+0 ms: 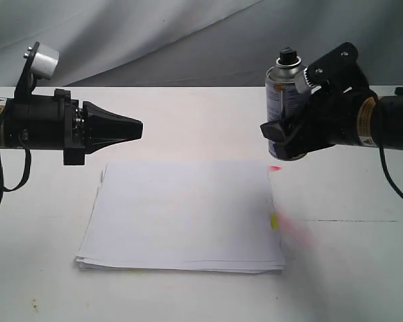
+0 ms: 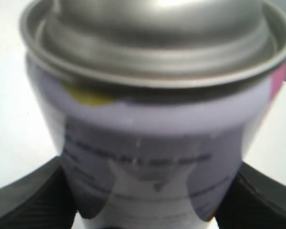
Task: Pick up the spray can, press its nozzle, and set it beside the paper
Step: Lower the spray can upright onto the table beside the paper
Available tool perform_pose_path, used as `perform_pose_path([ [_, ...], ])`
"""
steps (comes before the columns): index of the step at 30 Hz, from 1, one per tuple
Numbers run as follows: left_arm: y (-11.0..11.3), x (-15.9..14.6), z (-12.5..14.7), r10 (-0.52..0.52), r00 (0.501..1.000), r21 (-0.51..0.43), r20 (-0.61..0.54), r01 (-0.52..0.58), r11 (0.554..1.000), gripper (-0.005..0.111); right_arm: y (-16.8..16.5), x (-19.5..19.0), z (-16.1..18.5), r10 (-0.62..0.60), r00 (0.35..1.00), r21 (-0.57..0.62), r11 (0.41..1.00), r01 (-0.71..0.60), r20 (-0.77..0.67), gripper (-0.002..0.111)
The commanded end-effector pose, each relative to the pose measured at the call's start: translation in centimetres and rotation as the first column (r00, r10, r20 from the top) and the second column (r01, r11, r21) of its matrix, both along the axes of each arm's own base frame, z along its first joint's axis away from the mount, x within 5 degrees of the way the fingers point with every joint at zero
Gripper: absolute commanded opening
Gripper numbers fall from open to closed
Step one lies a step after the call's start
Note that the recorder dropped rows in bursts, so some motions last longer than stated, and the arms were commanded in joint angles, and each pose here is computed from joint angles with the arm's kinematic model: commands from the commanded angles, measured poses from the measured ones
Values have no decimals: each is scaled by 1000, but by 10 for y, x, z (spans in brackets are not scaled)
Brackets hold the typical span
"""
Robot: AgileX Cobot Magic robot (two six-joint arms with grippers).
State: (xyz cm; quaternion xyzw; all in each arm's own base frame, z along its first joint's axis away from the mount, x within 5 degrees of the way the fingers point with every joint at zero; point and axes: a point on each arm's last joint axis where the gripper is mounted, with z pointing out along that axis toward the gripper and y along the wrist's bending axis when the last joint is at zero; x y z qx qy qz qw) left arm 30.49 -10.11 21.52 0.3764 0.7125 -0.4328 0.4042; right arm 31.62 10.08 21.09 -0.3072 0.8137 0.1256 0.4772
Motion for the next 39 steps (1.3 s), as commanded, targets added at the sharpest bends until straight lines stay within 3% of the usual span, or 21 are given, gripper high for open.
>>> perform_pose_path([
  [1, 1, -1, 1, 6, 1000, 1, -7, -6, 1000, 0, -8, 10, -12, 24, 1000, 56, 998, -25, 12, 0],
  [6, 1, -1, 1, 6, 1000, 1, -7, -6, 1000, 0, -7, 16, -32, 54, 998, 29, 998, -54, 13, 0],
  [14, 1, -2, 0, 3, 1000, 15, -6, -3, 1000, 0, -10, 11, -60, -37, 984, 161, 987, 8, 174, 0],
  [21, 1, -2, -1, 3, 1000, 16, -10, -2, 1000, 0, -17, -6, -84, -89, 980, 164, 985, 60, 178, 0],
  [39, 2, -8, -11, 22, 999, 32, -23, -21, 999, 0, -24, -23, -96, -151, 980, 161, 978, 130, 130, 0],
])
